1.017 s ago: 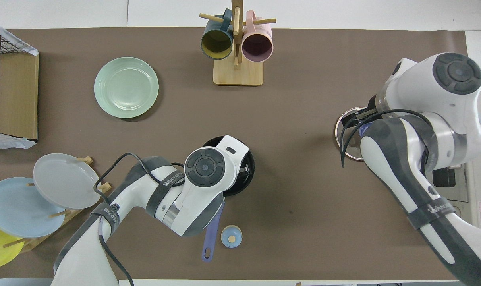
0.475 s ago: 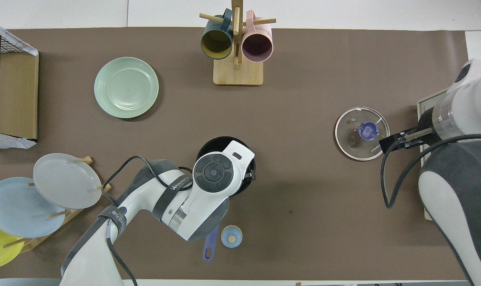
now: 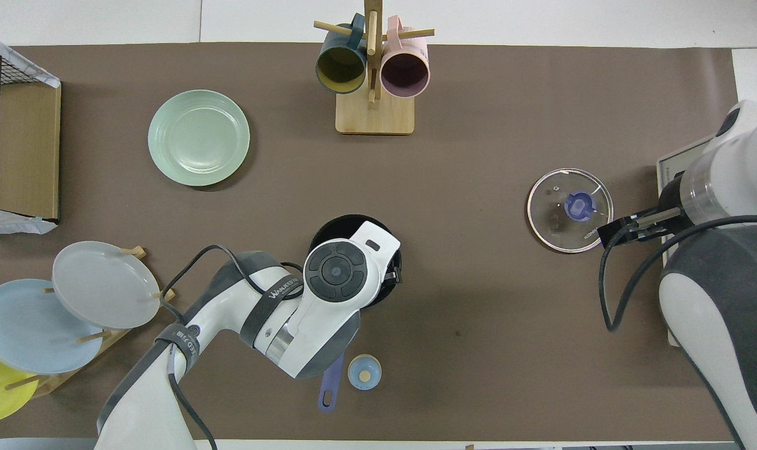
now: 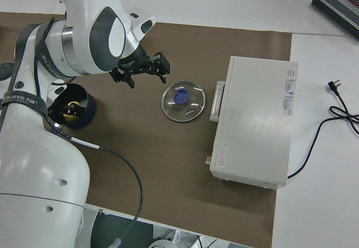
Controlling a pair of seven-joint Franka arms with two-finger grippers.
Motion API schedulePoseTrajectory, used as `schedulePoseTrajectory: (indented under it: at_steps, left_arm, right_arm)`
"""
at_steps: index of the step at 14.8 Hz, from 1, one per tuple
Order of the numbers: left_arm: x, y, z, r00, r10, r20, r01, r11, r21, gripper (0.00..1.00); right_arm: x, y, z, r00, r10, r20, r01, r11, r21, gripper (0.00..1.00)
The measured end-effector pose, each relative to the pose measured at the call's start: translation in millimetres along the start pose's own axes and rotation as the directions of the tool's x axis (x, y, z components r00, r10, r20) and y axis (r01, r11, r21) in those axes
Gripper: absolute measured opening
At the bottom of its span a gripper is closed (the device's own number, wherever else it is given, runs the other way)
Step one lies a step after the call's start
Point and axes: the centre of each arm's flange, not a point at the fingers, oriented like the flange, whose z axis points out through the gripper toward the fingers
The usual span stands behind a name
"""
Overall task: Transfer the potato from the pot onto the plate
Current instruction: 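Grasp the yellow potato with the left gripper while the right gripper withdraws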
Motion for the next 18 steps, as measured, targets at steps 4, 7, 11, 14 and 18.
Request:
schedulePoseTrajectory:
  at_steps: [4, 7, 11, 14, 18]
  left_arm:
    - [0.5, -0.2, 0.4, 1.000, -0.001, 0.000, 0.001, 1.000, 0.000, 1.00]
    - [0.6, 0.3, -0.2, 1.000, -0.001, -0.001, 0.001, 1.000, -0.001, 0.96]
    - [1.3, 0.4, -1.0, 1.000, 0.004, -0.003, -0.004, 1.000, -0.003, 0.56]
    - [1.5, 0.3, -1.0, 1.000, 0.008, -0.003, -0.008, 1.000, -0.003, 0.54]
    - [4.5, -1.8, -1.7, 1.000, 0.003, -0.003, -0.003, 1.000, -0.003, 0.54]
  right_arm:
    - [-5.4, 0.7, -3.3, 1.000, 0.004, 0.010, -0.004, 1.000, 0.000, 1.00]
    - [-5.5, 2.0, -3.2, 1.000, 0.007, 0.010, -0.007, 1.000, 0.000, 1.00]
    - [-7.2, 1.8, -6.0, 1.000, 0.007, 0.004, -0.007, 1.000, -0.001, 1.00]
    - [-10.0, 3.6, -9.9, 1.000, 0.012, -0.003, -0.012, 1.000, -0.003, 1.00]
    - [-11.4, 13.2, -9.4, 1.000, 0.031, -0.003, -0.031, 1.000, -0.001, 1.00]
